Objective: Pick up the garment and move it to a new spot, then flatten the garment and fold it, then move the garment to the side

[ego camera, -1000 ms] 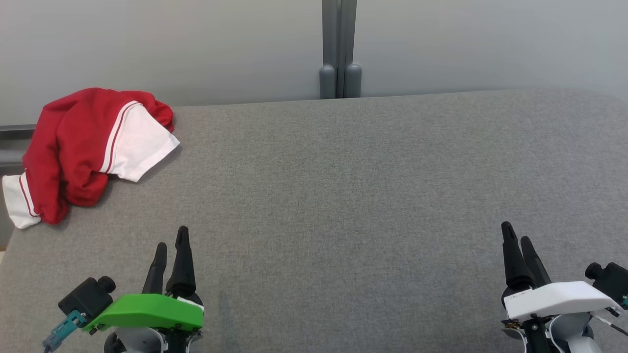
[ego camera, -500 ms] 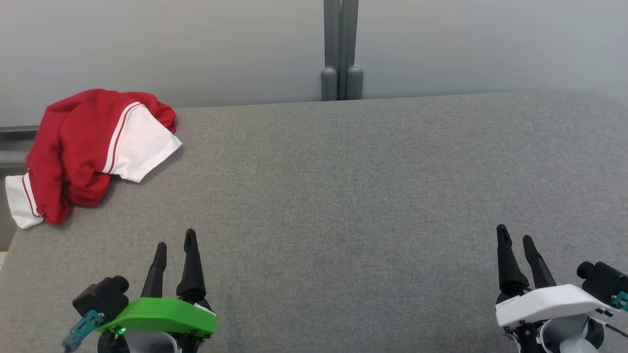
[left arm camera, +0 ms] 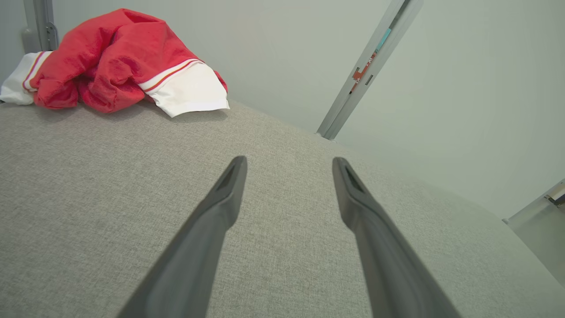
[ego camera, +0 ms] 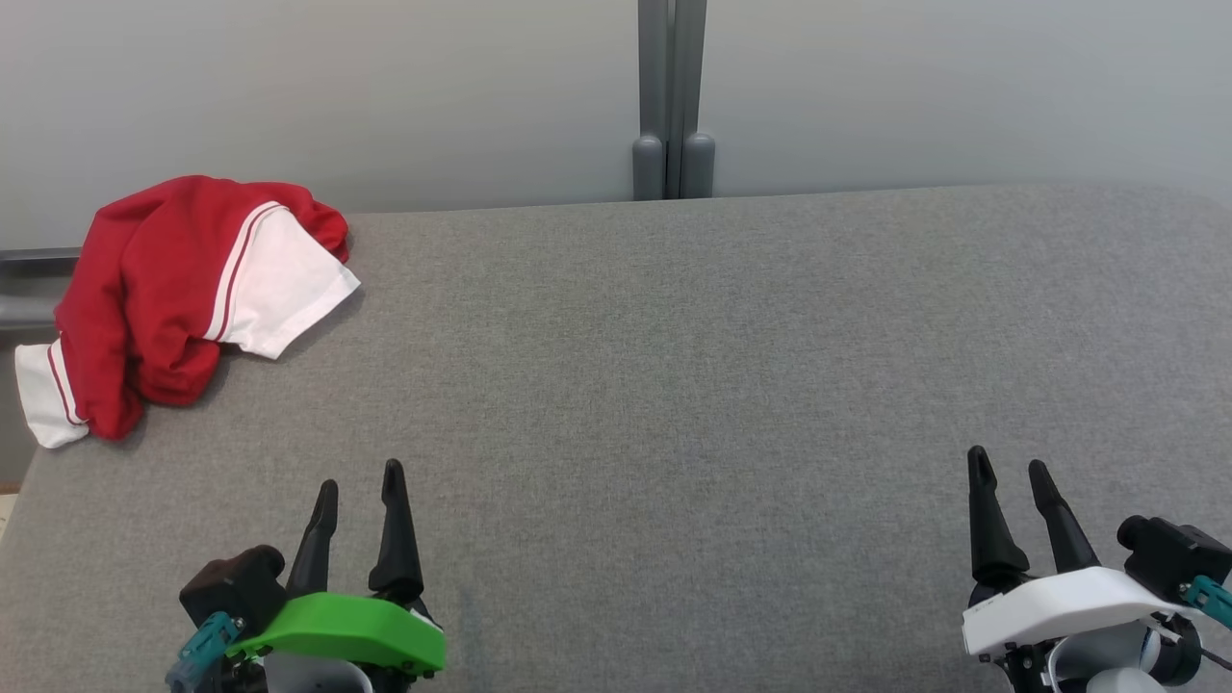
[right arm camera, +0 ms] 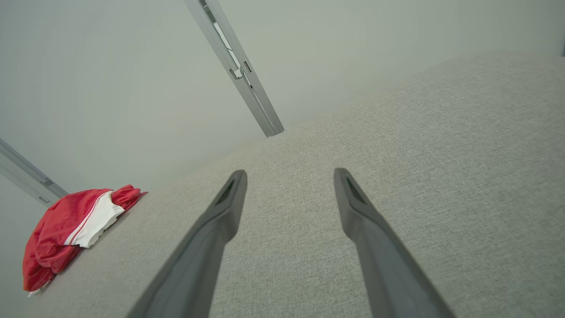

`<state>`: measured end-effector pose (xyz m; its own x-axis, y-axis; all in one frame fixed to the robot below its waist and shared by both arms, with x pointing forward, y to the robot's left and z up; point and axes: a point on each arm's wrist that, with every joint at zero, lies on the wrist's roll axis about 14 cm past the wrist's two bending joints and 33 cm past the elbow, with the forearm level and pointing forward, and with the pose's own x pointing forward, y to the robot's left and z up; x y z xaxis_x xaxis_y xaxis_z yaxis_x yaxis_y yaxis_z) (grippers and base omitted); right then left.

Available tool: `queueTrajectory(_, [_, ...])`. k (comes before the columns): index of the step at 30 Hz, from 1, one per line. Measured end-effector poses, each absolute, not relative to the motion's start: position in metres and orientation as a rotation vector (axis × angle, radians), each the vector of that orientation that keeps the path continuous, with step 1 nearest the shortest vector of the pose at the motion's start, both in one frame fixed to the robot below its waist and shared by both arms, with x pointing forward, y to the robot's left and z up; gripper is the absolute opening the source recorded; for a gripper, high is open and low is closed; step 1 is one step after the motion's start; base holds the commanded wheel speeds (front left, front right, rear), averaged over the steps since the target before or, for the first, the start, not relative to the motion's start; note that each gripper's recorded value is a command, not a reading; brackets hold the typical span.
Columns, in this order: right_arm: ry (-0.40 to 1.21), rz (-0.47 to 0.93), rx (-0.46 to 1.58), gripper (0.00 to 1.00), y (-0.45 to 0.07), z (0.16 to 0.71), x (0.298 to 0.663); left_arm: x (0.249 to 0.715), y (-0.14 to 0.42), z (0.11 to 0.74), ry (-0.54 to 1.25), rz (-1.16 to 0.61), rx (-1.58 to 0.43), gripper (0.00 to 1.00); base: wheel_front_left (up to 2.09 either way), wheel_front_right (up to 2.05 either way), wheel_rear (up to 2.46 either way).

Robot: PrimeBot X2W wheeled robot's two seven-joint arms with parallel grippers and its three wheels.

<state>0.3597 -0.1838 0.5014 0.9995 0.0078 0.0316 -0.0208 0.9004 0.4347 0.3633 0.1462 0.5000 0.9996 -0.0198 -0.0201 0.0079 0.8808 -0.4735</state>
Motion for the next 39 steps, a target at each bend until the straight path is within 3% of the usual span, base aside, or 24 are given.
queueTrajectory(39, [-0.074,0.087,0.118,1.00,-0.170,0.506,0.361,0.359,0.134,0.493,-0.008,-0.047,-0.230,1.00,0.00,0.00,0.00])
